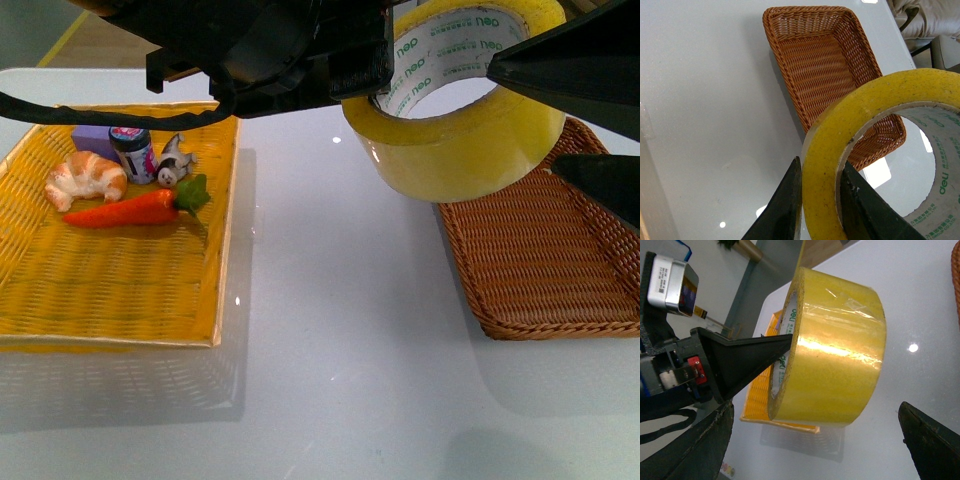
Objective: Move tape to another basket
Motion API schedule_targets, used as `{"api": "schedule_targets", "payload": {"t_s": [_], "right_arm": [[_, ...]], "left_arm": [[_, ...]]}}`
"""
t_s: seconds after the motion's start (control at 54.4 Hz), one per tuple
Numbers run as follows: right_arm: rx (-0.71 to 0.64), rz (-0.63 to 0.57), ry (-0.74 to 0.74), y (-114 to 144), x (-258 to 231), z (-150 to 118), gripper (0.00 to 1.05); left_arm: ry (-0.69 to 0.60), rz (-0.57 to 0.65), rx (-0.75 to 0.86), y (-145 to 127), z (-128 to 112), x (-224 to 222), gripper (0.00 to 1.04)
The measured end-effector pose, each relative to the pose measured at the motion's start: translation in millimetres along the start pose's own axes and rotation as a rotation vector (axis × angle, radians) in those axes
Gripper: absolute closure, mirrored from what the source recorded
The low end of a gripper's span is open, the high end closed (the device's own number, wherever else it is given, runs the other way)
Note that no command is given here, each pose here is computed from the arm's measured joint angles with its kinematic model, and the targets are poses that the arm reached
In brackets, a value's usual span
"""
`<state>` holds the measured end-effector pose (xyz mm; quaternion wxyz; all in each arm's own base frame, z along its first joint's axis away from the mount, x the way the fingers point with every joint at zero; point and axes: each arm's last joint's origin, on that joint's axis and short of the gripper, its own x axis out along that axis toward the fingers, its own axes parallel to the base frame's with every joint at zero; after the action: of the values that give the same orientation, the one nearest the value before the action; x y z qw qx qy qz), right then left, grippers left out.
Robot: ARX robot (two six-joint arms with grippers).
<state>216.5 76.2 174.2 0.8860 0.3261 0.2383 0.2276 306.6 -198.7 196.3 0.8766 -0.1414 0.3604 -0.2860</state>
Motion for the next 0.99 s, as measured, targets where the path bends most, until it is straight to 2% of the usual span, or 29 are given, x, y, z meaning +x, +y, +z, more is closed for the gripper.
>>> {"api": "schedule_targets", "payload": {"t_s": [0.147, 0.386, 0.552, 0.901, 0.993], "right_arm": [[0.040, -0.023, 0.004, -5, 13, 1, 0.09], [0.075, 0.002, -0.013, 2, 19, 5, 0.54], [0.101, 0.009, -0.022, 2, 19, 6, 0.56], [0.103, -0.010, -0.043, -2, 17, 7, 0.57], [0.112, -0.027, -0.062, -7, 14, 10, 0.57]], "left_arm": [[0.002, -0.005, -0.001, 0, 0, 0, 0.90], [0.010, -0.022, -0.015, 1, 1, 0, 0.90], [0.011, -0.025, -0.026, 2, 1, -1, 0.90], [-0.033, -0.051, -0.023, -1, 9, -12, 0.41], [-0.081, -0.028, -0.008, 2, 12, -22, 0.20]]}}
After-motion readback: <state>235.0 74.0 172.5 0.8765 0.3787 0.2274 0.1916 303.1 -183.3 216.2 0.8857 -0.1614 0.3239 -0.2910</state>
